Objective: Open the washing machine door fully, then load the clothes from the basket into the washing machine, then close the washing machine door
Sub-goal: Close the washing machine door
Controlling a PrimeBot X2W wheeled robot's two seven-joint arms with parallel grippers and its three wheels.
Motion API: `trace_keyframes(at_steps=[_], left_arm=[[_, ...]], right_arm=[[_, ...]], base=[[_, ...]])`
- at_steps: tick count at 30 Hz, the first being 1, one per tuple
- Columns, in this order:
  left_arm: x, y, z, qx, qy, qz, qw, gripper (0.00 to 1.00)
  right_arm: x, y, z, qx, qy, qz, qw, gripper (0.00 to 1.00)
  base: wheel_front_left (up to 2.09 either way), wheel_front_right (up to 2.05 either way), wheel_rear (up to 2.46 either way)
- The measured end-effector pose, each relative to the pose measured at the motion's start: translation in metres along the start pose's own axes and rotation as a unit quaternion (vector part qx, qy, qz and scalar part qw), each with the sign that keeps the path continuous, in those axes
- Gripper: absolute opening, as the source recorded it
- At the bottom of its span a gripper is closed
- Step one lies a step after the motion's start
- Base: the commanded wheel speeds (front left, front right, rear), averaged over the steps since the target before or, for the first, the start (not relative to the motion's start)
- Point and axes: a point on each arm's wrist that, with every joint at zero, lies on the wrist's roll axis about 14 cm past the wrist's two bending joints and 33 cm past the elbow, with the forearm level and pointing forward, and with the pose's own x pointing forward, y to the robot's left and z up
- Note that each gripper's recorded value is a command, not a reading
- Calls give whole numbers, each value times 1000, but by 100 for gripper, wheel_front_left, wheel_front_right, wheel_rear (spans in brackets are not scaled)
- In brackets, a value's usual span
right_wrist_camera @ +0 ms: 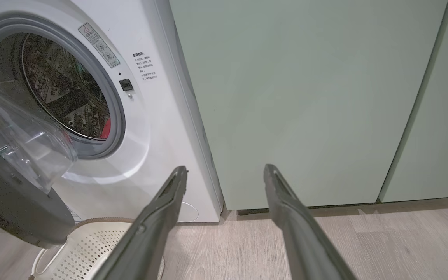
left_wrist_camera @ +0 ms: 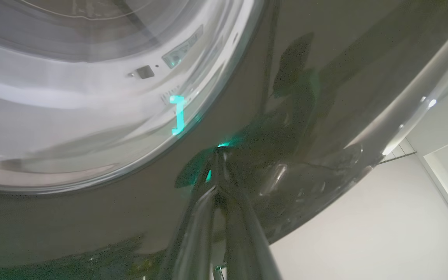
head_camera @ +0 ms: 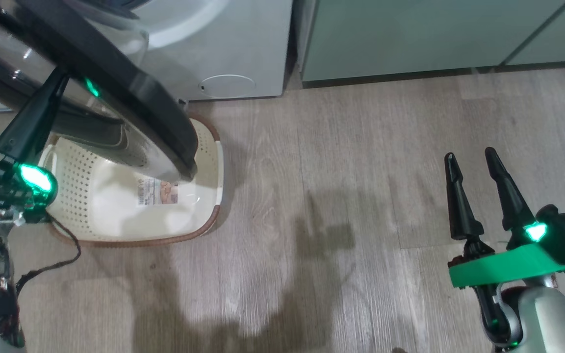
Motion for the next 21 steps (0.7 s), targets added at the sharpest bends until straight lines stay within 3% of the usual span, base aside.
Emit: trace_keyframes(at_steps=[14, 15, 16, 17, 18, 21], left_arm=[[-17, 0, 5, -5, -37, 4, 999, 0], [-23, 3, 7, -5, -51, 10, 999, 30], [-28, 5, 7, -5, -62, 15, 998, 73], [-33, 7, 8, -7, -70, 19, 997, 73], [-38, 7, 10, -8, -86, 21, 996, 100], [-53, 6, 24, 7, -140, 32, 990, 100]], right_arm=[[-4, 4, 1, 5, -4, 6, 1000, 100], [-4, 7, 1, 6, -4, 9, 1000, 100], [-4, 8, 1, 7, -4, 11, 1000, 100], [-4, 10, 2, 7, -5, 14, 1000, 100], [-4, 12, 2, 8, -5, 16, 1000, 100], [-3, 16, 4, 10, -7, 23, 1000, 100]], base=[[0, 0, 0], [0, 0, 0], [0, 0, 0], [0, 0, 0], [0, 0, 0], [0, 0, 0]])
